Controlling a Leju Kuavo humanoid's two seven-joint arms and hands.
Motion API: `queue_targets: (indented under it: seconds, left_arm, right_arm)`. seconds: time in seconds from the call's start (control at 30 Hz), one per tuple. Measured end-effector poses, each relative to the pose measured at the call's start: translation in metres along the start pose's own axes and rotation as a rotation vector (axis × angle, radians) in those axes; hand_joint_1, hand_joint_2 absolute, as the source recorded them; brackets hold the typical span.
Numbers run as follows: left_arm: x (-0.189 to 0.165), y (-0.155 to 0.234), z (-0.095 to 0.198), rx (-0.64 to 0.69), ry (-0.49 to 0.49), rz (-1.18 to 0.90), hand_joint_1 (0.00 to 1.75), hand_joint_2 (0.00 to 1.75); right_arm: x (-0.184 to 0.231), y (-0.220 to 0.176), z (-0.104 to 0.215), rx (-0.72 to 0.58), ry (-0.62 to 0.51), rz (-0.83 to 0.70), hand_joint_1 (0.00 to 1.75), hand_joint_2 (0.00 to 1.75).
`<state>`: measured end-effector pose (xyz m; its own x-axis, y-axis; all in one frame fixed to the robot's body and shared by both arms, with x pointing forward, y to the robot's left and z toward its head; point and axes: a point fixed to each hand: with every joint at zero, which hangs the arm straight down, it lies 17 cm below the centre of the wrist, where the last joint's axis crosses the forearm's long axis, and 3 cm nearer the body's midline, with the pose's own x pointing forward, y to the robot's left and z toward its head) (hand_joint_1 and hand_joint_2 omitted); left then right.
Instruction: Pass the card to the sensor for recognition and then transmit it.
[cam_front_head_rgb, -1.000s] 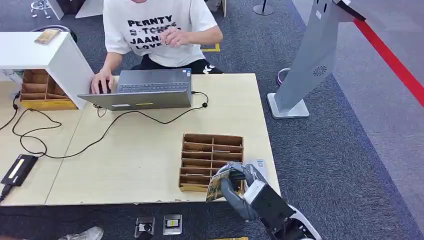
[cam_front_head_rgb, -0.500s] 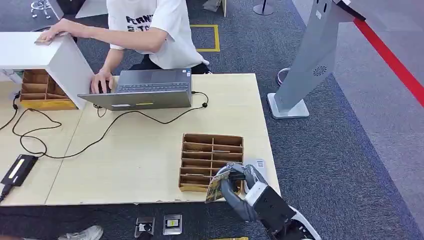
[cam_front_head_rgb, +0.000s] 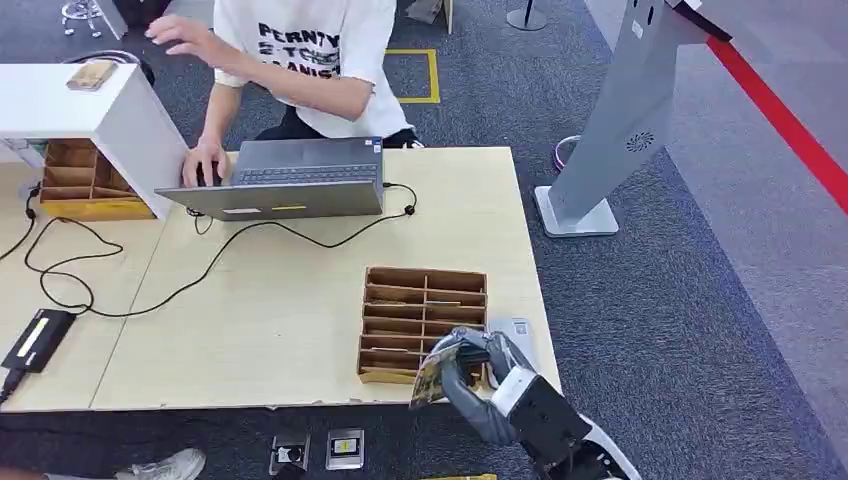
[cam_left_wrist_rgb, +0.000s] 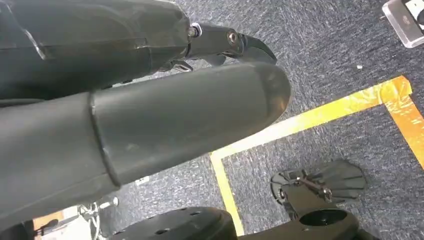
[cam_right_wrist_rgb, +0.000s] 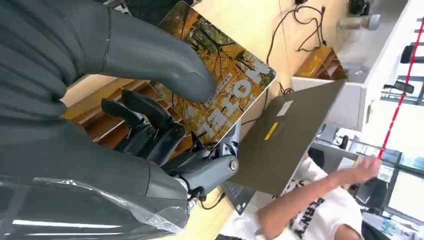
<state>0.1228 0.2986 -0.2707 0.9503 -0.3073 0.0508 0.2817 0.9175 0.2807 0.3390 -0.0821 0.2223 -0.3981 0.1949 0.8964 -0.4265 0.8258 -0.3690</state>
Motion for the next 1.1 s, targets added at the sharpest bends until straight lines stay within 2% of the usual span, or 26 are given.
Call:
queue_targets:
  seconds: [1.1]
  left_arm:
    - [-0.0009,-0.0009,0.0,-0.006,0.002,0.003,0.0,0.0]
  right_arm:
    - [-0.0074,0.002,-0.0015,0.011,0.016,0.007,1.75,1.75]
